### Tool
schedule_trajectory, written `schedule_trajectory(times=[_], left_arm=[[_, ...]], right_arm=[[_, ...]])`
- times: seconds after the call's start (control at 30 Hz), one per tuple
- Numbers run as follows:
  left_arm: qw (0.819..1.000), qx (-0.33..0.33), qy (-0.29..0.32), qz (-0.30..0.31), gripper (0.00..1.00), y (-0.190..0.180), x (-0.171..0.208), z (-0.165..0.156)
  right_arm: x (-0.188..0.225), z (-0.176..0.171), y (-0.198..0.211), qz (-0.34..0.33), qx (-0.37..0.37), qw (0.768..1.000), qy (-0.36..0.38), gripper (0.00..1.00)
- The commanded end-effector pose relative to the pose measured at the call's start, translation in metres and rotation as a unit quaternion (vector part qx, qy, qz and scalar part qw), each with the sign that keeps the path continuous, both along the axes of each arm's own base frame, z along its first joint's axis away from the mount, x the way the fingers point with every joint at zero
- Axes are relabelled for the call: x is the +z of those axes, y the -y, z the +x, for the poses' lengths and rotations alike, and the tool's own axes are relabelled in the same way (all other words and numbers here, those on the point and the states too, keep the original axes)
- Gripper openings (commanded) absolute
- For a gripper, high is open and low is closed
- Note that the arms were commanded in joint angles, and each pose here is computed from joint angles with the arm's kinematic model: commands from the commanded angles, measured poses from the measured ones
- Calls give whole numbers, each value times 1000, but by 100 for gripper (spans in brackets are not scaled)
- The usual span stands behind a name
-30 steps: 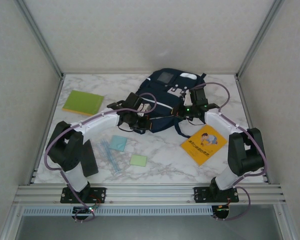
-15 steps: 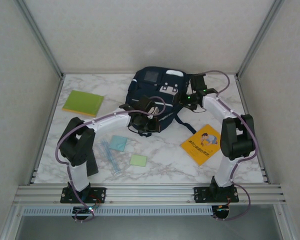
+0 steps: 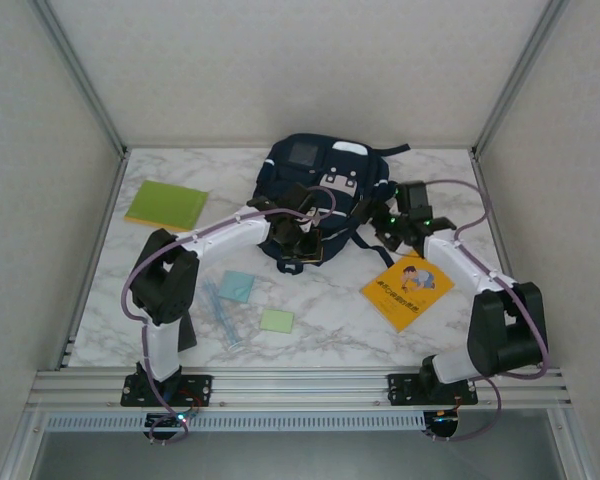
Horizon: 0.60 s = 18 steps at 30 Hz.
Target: Pack books, pencil case, and school supplies into a backpack
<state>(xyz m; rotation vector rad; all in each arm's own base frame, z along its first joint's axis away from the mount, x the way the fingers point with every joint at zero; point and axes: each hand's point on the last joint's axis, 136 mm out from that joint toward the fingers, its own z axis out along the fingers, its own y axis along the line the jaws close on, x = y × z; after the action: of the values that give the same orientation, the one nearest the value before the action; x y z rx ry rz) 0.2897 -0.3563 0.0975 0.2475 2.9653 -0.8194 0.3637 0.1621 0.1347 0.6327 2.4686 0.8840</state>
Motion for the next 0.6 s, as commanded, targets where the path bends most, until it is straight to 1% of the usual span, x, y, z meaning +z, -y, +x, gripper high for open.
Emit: schedule_trajectory(times=[0.0, 0.13, 0.17, 0.23, 0.27, 0.33, 0.37, 0.4, 0.5, 0.57], left_arm=[[999, -12, -13, 32, 0, -9, 5, -11], [998, -15, -12, 57, 0, -15, 6, -15], [998, -16, -12, 62, 0, -16, 6, -17], [997, -15, -12, 73, 0, -20, 4, -18], [997, -15, -11, 78, 0, -22, 3, -17], [996, -14, -4, 92, 0, -26, 3, -15], [994, -16, 0, 105, 0, -31, 3, -14], [992, -19, 4, 122, 0, -38, 3, -13], [980, -32, 8, 194, 0, -75, 3, -8], [977, -35, -12, 212, 0, -96, 3, -10]], right_arm=[[2, 11, -33, 91, -22, 996, 12, 83], [-18, 19, -59, 124, -25, 992, 5, 81], [-23, 21, -65, 130, -26, 991, 3, 79], [-36, 24, -75, 135, -25, 991, -3, 70], [-43, 25, -78, 131, -26, 991, -7, 57], [-57, 27, -74, 114, -38, 993, -12, 28], [-64, 27, -69, 97, -46, 994, -12, 8], [-68, 28, -61, 75, -53, 996, -10, 0], [-71, 28, -46, 8, -51, 999, -1, 0], [-70, 29, -40, -15, -48, 999, 9, 0]])
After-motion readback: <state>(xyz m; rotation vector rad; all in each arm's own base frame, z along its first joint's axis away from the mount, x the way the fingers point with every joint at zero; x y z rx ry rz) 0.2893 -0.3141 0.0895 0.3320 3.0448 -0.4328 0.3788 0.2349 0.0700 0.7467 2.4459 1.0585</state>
